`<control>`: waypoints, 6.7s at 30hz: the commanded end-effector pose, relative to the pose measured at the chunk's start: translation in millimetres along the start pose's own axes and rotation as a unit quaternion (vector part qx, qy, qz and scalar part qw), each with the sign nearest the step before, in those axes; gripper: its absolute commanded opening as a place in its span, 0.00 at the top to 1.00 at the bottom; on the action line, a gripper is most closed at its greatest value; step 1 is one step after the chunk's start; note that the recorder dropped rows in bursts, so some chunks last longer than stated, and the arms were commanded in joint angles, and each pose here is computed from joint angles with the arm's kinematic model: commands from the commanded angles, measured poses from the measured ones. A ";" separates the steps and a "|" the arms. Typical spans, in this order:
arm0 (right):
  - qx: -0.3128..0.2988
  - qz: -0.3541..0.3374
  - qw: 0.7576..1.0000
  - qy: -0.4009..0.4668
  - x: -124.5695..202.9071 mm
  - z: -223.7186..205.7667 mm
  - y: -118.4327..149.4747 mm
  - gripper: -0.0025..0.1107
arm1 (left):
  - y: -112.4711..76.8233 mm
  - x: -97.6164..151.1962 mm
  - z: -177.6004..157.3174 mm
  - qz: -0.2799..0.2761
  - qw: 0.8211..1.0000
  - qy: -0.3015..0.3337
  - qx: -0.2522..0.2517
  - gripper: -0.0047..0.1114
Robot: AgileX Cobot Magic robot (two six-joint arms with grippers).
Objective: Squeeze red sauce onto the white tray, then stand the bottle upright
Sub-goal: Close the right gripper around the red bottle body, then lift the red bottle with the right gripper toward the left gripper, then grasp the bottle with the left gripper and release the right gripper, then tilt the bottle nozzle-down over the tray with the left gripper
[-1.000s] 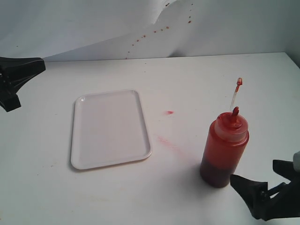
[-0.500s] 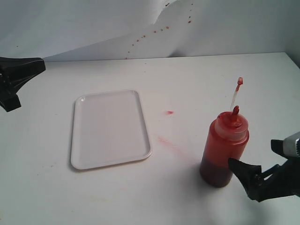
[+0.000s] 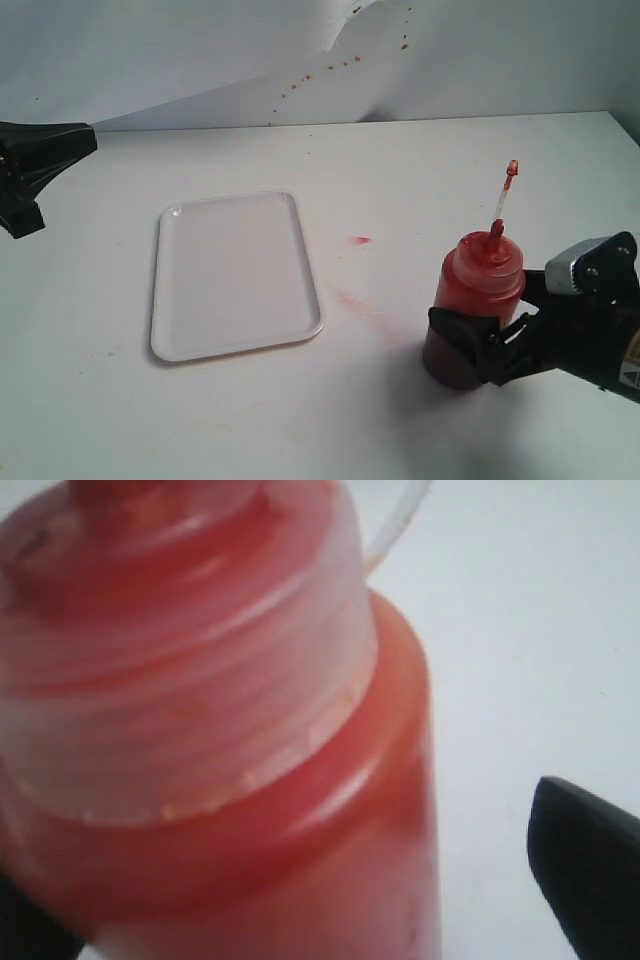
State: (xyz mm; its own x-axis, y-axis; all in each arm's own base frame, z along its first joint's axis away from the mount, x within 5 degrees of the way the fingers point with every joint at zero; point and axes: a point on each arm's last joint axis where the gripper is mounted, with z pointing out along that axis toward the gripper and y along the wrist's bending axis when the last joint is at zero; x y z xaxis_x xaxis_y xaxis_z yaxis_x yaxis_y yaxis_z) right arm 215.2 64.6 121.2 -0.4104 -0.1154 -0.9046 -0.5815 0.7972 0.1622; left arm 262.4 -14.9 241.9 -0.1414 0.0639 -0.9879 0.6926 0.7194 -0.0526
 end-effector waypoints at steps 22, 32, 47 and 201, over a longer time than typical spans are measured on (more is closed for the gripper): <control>-0.108 -0.082 0.985 -0.102 -27.3 11.7 9.7 0.98 | -15.3 3.6 -1.2 0.023 0.996 0.005 0.088 0.96; -0.190 -0.021 0.967 -0.170 -100.4 29.5 18.0 0.98 | -4.3 30.7 9.8 -0.034 0.994 0.024 0.104 0.96; -0.235 -0.091 0.944 -0.214 -198.1 69.8 75.3 0.98 | 1.6 51.4 16.1 -0.070 0.990 0.046 0.111 0.11; -0.280 -0.211 0.936 -0.014 -179.3 152.0 100.9 0.05 | -44.4 -76.5 55.8 0.891 0.308 0.333 -0.033 0.96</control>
State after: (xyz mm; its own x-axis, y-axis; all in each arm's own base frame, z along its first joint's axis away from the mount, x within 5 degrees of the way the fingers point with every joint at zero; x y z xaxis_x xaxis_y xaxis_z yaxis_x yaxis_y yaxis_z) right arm 339.8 248.3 236.9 -0.0526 -0.3471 -0.9364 -0.9749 0.2211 -0.0272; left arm 283.6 -88.4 303.3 0.3041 0.5218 0.7970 0.1071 -0.8500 0.5157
